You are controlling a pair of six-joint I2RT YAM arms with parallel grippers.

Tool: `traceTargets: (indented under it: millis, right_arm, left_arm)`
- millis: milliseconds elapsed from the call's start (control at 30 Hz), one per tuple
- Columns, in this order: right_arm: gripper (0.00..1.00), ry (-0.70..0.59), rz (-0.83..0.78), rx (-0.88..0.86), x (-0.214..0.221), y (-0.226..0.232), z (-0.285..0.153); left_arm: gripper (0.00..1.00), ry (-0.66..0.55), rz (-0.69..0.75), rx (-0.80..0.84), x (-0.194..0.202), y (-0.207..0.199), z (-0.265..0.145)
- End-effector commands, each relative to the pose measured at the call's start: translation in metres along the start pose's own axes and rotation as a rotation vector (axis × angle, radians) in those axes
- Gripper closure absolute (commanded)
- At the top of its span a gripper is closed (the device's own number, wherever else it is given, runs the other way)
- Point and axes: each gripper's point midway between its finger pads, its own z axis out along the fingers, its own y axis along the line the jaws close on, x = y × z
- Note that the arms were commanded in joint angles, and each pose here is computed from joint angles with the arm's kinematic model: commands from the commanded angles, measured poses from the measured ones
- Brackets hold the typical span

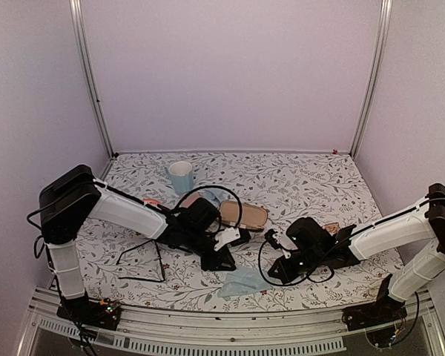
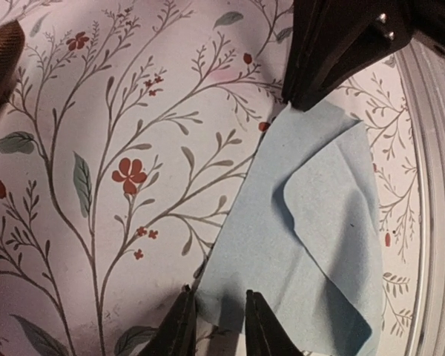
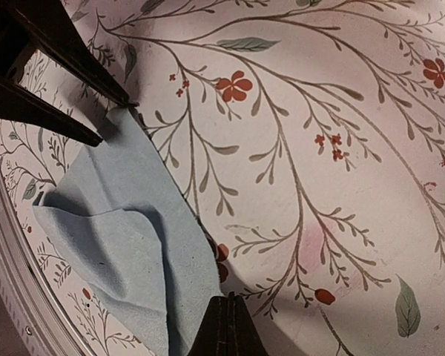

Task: Organize the sunglasses
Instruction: Adjust the glasses cleaning cloth at the center of the board.

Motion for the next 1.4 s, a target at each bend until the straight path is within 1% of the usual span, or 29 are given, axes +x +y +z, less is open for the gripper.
traceTargets:
  millis: [0, 100, 167, 267, 533, 567, 700, 867, 1133, 1233, 1367]
  right_arm:
    - [1.00, -0.021, -0.006, -0.021, -0.003, 0.002, -0.004]
    - [1.00, -0.019, -0.003, -0.027, -0.002, 0.002, -0.003]
    - [1.00, -0.018, -0.001, -0.029, -0.002, 0.002, -0.002]
    - [1.00, -0.020, -0.001, -0.030, -0.003, 0.002, -0.003]
    - [1.00, -0.023, -0.005, -0.030, -0.004, 0.002, -0.003]
    - [1.00, -0.025, -0.006, -0.029, -0.004, 0.002, -0.004]
    - [1.00, -0.054, -0.015, -0.031, -0.014, 0.002, -0.009]
    - [1.00, -0.126, -0.064, -0.022, -0.045, 0.003, -0.024]
    - [1.00, -0.222, -0.184, 0.002, -0.093, 0.017, -0.052]
    - [1.00, -0.248, -0.217, 0.016, -0.107, 0.022, -0.066]
    - [1.00, -0.277, -0.249, 0.010, -0.114, 0.029, -0.083]
  left_arm:
    - [0.76, 0.073, 0.007, -0.002, 0.019, -0.009, 0.012]
    - [0.78, 0.080, 0.016, -0.013, 0.020, -0.011, 0.015]
    - [0.79, 0.113, 0.005, -0.006, 0.034, -0.011, 0.024]
    - [0.82, 0.123, 0.000, -0.007, 0.037, -0.012, 0.026]
    - [0.92, 0.076, -0.025, -0.017, 0.026, -0.009, 0.021]
    - [0.94, 0.038, -0.020, -0.026, 0.012, -0.009, 0.012]
    - [1.00, -0.025, -0.063, -0.039, -0.003, -0.003, 0.000]
    - [1.00, -0.099, -0.102, -0.067, -0.023, 0.004, -0.019]
    - [1.00, -0.223, -0.086, -0.171, -0.066, 0.010, -0.063]
    - [1.00, -0.247, -0.079, -0.204, -0.078, 0.011, -0.076]
    - [1.00, -0.283, -0.066, -0.238, -0.086, 0.006, -0.093]
